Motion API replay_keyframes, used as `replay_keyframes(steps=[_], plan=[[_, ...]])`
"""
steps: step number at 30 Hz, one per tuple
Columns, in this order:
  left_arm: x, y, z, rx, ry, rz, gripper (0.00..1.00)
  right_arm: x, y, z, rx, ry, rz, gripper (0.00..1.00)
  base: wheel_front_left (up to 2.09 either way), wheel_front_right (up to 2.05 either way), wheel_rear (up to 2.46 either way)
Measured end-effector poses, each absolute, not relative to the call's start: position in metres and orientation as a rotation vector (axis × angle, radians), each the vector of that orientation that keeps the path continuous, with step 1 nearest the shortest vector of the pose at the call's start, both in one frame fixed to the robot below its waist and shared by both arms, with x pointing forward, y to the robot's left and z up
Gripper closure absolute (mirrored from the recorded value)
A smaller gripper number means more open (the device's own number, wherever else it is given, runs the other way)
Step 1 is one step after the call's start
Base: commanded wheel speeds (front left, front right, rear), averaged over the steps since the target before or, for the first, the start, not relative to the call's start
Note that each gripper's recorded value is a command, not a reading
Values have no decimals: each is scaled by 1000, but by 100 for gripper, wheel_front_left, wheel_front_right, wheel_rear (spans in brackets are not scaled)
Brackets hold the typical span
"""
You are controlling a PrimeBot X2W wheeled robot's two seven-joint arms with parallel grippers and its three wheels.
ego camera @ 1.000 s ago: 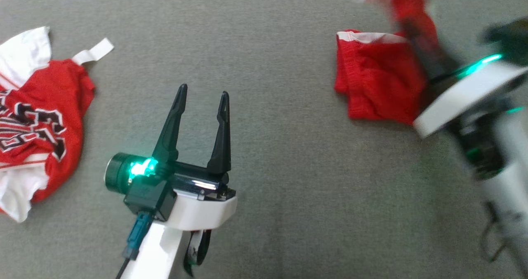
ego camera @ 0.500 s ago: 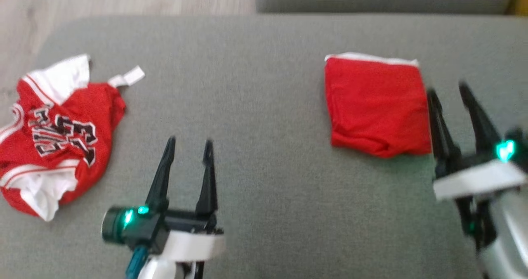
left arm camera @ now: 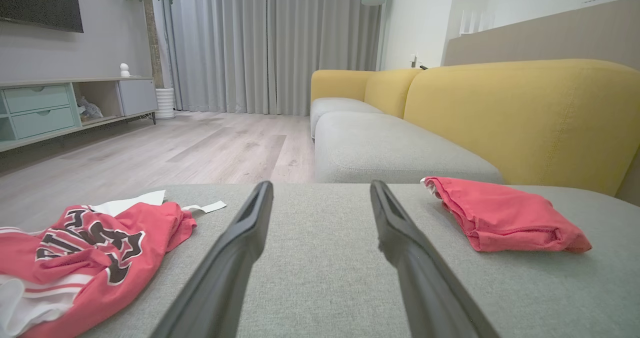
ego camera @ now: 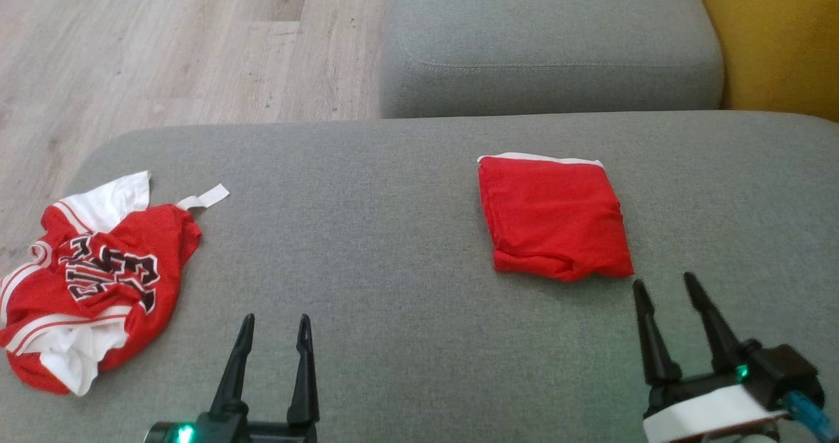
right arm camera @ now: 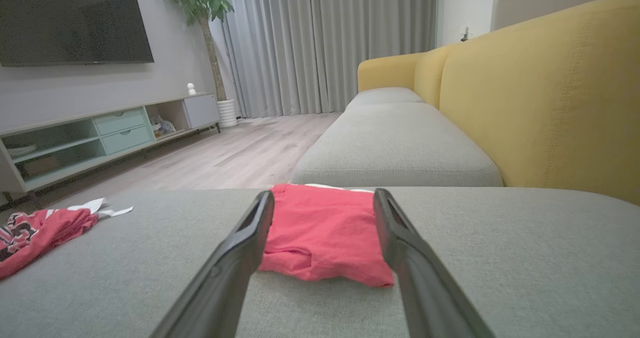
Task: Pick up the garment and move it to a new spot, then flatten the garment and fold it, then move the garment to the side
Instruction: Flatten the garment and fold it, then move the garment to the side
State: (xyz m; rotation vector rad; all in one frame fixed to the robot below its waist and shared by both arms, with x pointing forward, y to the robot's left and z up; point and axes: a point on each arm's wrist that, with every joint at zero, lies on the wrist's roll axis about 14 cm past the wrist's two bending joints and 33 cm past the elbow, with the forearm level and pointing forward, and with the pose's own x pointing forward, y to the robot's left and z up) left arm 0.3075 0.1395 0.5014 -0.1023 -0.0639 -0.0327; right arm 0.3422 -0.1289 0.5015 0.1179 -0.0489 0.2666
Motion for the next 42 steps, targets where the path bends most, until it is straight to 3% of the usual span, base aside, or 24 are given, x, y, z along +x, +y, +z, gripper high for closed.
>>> replay_keyframes(steps=[34, 38, 42], plan=[[314, 145, 478, -63, 13, -33, 0, 339, -135, 479, 141, 17, 213, 0, 0, 0, 0], [321, 141, 473, -56, 32, -47, 0, 351, -138, 474, 172, 35, 193, 0, 0, 0, 0], [343, 131, 477, -61, 21, -80, 0, 393, -137, 485, 198, 4, 202, 0, 0, 0, 0]])
